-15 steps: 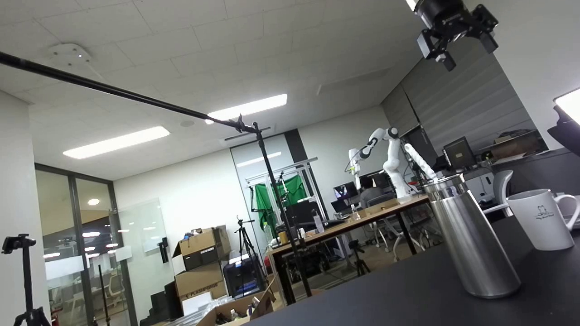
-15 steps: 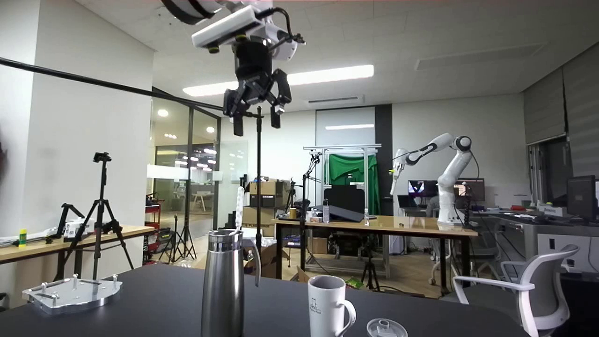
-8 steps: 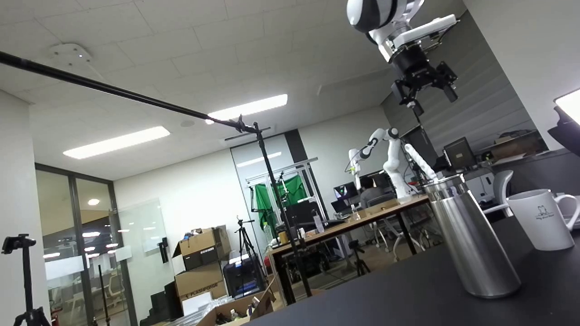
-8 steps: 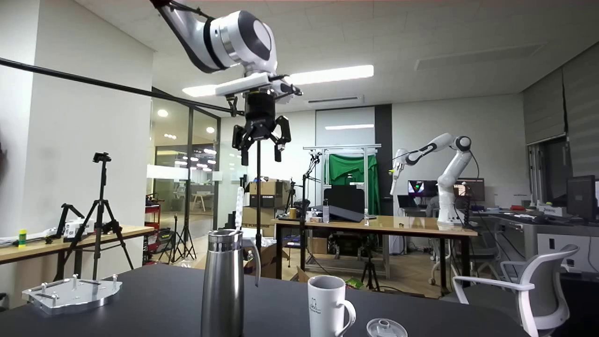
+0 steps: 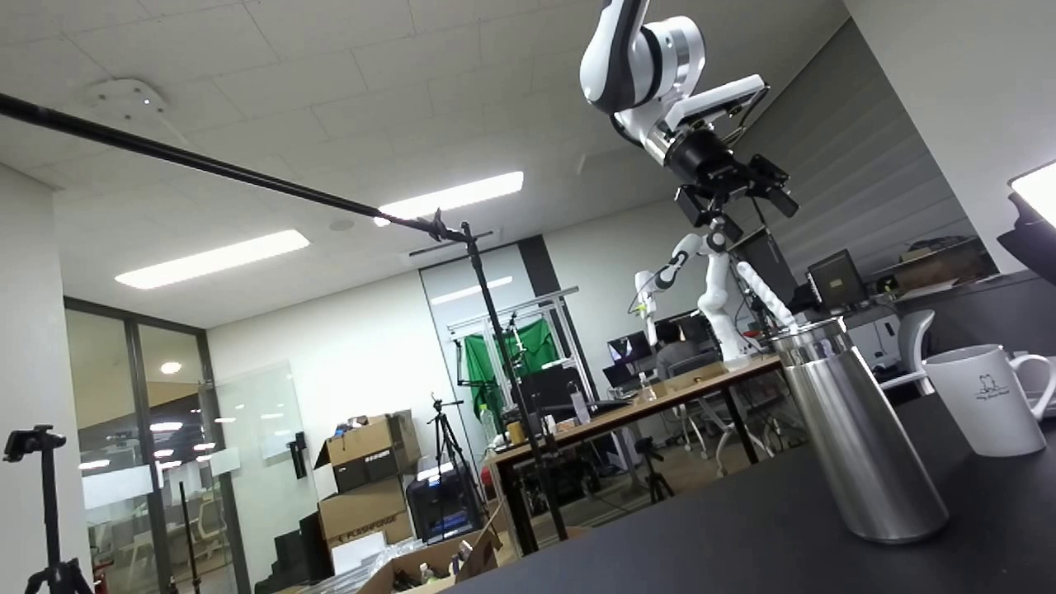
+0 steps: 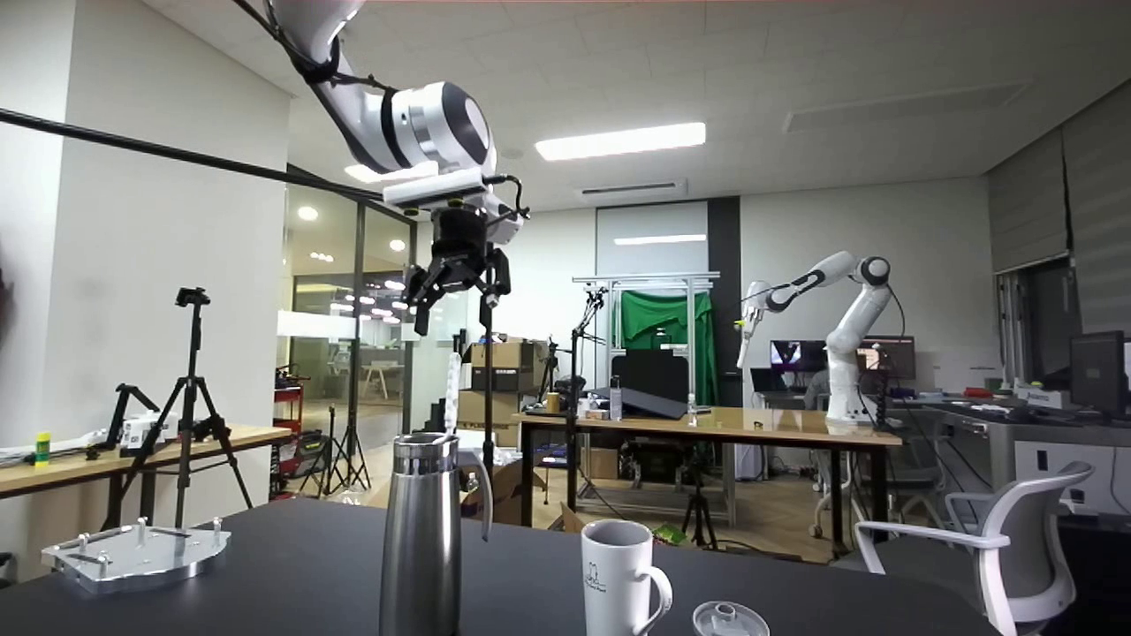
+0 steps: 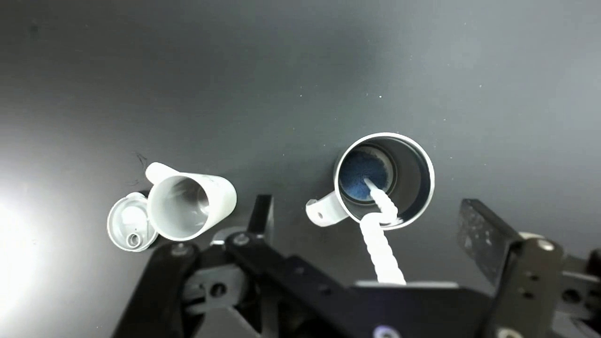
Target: Move the brush inside the flask up and down
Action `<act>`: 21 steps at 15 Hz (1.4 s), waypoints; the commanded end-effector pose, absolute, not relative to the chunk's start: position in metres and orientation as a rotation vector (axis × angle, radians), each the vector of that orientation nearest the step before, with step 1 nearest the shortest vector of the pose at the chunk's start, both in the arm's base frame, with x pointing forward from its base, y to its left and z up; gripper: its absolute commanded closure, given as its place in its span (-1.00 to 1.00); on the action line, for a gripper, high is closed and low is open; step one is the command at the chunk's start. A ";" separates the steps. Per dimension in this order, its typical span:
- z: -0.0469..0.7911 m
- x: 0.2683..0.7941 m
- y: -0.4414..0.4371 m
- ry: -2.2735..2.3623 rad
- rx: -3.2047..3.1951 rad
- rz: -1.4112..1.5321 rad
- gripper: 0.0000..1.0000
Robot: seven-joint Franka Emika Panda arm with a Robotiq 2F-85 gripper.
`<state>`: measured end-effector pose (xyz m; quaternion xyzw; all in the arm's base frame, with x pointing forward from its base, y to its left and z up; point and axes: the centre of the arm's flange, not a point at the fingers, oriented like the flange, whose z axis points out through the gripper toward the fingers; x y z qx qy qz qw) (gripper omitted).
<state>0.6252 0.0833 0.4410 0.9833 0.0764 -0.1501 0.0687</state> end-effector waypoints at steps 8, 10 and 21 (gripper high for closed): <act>0.401 0.675 0.101 0.276 2.953 -0.494 -1.00; 0.396 0.675 0.103 0.292 2.966 -0.483 -0.87; 0.392 0.649 0.094 0.339 3.056 -0.467 0.91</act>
